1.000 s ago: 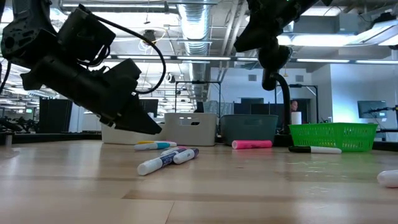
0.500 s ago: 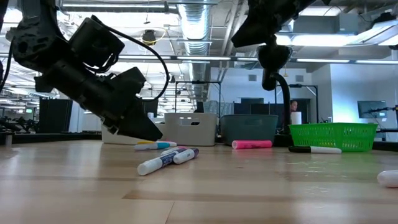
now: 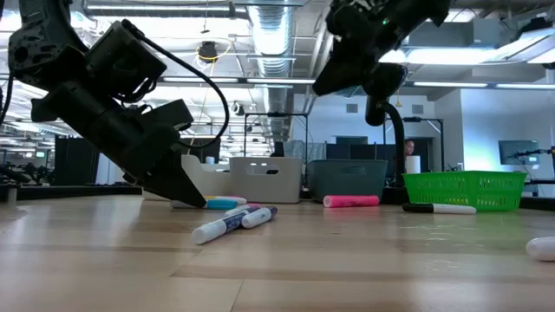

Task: Pick & Place Markers
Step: Put the blue highlighter pen into the green bin

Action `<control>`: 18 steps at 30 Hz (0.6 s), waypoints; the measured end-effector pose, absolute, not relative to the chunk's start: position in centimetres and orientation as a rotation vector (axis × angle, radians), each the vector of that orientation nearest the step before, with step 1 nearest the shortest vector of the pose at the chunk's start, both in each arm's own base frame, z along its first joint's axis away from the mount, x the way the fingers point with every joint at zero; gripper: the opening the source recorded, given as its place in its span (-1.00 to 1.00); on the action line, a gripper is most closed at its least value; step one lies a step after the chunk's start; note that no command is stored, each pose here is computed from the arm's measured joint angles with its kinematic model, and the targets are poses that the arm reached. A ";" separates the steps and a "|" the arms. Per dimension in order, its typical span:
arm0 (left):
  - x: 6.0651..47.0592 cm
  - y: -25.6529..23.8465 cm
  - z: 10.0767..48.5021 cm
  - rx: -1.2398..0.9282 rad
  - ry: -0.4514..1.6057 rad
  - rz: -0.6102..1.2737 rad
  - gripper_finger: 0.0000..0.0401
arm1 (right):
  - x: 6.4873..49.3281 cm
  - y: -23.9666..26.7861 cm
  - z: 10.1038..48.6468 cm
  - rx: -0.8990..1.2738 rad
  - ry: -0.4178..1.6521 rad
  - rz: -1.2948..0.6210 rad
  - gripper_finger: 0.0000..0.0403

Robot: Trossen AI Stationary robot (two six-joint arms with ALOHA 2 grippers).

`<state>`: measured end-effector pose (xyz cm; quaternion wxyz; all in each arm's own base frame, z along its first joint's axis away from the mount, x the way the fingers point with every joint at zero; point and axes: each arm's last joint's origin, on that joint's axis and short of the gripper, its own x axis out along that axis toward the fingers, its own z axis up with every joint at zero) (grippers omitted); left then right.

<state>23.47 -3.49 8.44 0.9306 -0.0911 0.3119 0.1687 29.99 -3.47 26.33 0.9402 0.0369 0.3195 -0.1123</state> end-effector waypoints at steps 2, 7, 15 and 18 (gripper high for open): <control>23.4 -3.5 8.2 -0.170 0.652 0.350 -0.20 | 30.5 -3.4 25.7 0.084 0.669 -0.181 -0.45; 23.0 -3.4 7.8 -0.144 0.686 0.350 -0.34 | 31.9 -2.3 23.6 0.043 0.718 -0.019 -0.29; 22.8 -3.3 7.6 -0.147 0.693 0.355 -0.83 | 35.4 0.9 19.9 -0.041 0.659 0.090 -0.12; 22.8 -3.3 7.7 -0.151 0.681 0.349 -0.84 | 36.8 1.8 17.7 -0.049 0.625 0.111 -0.13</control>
